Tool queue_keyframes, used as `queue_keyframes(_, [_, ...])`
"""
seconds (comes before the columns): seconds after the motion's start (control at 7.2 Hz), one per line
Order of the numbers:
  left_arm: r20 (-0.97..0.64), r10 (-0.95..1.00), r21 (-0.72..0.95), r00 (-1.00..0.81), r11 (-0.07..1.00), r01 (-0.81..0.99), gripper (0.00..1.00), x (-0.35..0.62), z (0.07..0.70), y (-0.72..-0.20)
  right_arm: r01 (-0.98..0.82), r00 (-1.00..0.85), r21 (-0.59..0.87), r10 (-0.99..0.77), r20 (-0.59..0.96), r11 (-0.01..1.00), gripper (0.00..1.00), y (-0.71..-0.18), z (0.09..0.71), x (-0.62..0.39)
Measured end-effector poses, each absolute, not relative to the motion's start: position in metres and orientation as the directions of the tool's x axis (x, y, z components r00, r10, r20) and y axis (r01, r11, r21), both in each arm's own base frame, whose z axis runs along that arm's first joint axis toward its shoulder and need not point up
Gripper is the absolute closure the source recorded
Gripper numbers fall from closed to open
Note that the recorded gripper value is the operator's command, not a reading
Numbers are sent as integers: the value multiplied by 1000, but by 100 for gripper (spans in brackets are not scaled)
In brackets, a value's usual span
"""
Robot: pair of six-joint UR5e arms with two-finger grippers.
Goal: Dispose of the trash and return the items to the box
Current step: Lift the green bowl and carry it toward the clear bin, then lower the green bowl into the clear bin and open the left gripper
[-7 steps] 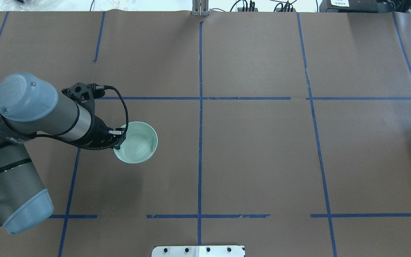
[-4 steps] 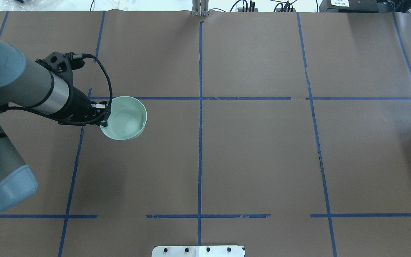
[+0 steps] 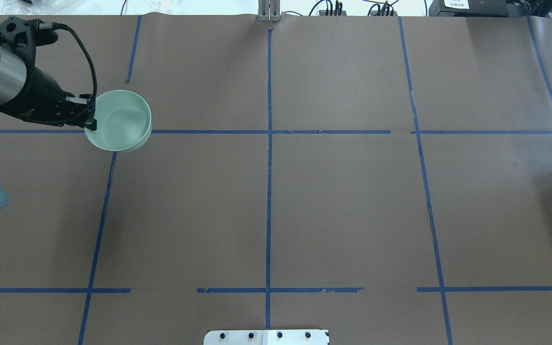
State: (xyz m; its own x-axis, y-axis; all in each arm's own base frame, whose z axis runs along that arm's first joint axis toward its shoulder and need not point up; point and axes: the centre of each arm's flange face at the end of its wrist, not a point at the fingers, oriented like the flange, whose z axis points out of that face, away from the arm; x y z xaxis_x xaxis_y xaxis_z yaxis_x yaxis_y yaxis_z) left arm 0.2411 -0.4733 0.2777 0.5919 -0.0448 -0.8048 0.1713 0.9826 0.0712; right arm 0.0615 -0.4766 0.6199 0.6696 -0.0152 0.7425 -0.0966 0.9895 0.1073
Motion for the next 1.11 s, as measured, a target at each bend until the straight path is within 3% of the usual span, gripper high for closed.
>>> queue_keyframes(0.56, [-741,20,151,671,979,136,100,91,387,-524,-97,666,115,-21,746,989,0,-478,615,61])
queue_keyframes(1.11, [-632,50,162,773,984,69,100,-102,583,-522,-97,665,119,-24,746,988,0,-478,613,61])
